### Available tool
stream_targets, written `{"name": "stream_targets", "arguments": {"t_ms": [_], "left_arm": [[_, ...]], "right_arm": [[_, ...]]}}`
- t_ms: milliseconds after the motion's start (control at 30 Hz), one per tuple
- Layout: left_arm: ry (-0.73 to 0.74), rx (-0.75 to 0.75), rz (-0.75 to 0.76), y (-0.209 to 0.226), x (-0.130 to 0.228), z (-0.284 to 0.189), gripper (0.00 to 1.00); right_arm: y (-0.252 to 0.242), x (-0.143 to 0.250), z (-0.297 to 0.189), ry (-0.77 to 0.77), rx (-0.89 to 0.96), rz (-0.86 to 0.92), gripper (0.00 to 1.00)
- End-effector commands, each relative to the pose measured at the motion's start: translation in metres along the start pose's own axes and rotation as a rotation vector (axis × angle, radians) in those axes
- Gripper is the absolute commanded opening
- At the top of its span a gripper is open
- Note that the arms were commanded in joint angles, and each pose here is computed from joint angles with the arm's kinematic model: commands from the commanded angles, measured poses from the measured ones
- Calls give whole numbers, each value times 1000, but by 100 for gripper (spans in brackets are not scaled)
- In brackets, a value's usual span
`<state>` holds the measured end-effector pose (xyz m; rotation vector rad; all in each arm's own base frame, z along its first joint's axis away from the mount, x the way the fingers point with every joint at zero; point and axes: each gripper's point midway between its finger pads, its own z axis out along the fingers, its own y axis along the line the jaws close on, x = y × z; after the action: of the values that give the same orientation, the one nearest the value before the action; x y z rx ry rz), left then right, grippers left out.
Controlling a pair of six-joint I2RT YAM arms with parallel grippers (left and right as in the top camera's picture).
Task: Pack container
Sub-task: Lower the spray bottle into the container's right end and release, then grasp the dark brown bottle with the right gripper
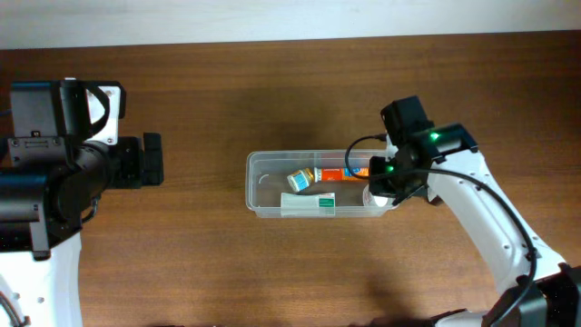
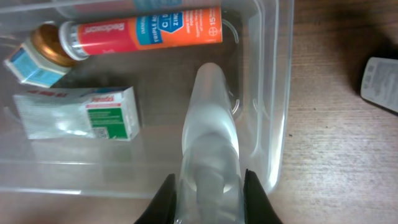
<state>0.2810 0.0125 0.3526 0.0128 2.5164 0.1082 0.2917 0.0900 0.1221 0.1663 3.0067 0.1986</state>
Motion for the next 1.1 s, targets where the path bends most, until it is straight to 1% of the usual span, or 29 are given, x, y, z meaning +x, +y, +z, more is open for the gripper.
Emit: {"name": "stream_targets", "arguments": {"t_ms": [0,67,100,167,200,233,267,367,500,600,700,733,833,967,1067], "left_arm": [[-8,-3,-16,2,0,-2,99],[-8,-3,-16,2,0,-2,99],[-8,-3,-16,2,0,-2,99],[-8,-3,-16,2,0,-2,99],[-8,-3,-16,2,0,-2,99],[-8,-3,-16,2,0,-2,99],[-8,-3,-16,2,0,-2,99],[-8,-3,-16,2,0,-2,99],[-8,-3,-16,2,0,-2,99],[-8,-3,-16,2,0,-2,99],[-8,-3,-16,2,0,-2,99],[-8,-3,-16,2,0,-2,99],[-8,-3,-16,2,0,-2,99],[-8,-3,-16,2,0,-2,99],[-8,-3,-16,2,0,-2,99]], "right_arm": [[-7,-4,1,-27,38,12,11],[-7,-8,-1,-42,39,5,17],[-6,-9,-3,-46,38,5,23],[-5,-12,-9,-55,35,2,27],[-4,-14,-14,-60,32,-7,30],[-2,-16,-19,-68,30,-20,36],[-1,-18,-25,-72,28,-23,40],[3,-23,-49,-89,23,-34,41],[3,-35,-95,-158,45,-47,46],[-6,-45,-129,-221,48,-11,52],[-27,-53,-143,-252,57,57,54],[-36,-55,-144,-253,64,86,55],[-67,-57,-131,-211,98,169,55],[-103,-52,-92,-95,131,247,55],[-119,-47,-59,-6,137,292,54]]}}
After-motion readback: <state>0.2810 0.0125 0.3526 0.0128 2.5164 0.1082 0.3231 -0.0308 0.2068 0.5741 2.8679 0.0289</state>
